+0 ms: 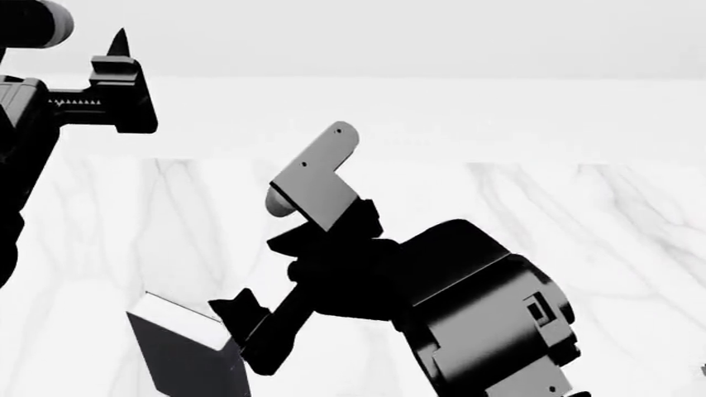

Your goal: Pick up the book on the left and place it on top of the shelf.

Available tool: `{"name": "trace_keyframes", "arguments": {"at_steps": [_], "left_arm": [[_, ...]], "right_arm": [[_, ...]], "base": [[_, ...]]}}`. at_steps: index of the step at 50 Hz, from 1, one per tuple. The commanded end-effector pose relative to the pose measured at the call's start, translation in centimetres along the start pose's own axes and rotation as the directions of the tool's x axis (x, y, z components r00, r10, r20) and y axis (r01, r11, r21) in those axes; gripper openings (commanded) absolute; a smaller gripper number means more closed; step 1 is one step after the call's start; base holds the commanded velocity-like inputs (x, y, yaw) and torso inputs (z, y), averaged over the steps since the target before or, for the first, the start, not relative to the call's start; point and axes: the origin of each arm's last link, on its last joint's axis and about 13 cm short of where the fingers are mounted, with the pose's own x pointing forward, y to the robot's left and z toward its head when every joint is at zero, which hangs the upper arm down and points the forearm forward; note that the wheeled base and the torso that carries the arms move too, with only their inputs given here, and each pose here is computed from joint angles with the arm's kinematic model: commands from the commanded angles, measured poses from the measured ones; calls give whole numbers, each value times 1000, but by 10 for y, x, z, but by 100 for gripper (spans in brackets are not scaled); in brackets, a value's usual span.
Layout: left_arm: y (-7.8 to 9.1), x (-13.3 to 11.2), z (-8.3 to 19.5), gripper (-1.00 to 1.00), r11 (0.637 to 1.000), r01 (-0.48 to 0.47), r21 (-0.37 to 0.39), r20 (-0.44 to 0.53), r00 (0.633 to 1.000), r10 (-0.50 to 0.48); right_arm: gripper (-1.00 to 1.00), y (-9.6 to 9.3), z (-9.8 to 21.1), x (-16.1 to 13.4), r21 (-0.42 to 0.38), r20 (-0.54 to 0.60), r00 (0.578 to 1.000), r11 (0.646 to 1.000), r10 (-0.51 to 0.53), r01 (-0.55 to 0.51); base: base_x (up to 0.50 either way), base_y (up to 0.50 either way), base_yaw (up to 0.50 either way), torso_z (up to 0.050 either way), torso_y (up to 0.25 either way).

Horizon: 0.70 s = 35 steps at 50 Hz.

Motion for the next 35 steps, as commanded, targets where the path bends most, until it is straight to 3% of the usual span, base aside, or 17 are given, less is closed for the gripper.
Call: {"name": "trace_keyframes", "arguments": {"at_steps": [1, 15, 35], "left_arm": [[0, -1, 1, 100, 1000, 2, 0, 2, 1000, -2], [-1, -2, 0, 100, 1000, 6, 4, 4, 1000, -6], [1, -2, -1, 100, 1000, 5, 3, 0, 1000, -5]], "right_arm": [[100, -2, -7, 27, 17, -30, 998, 998, 58, -57], [100, -4, -13, 55, 38, -45, 992, 992, 118, -116], [100, -3, -24, 72, 58, -71, 985, 986, 157, -153]], "base": [[0, 0, 0, 0, 0], [0, 0, 0, 0, 0], [0, 0, 0, 0, 0]]}}
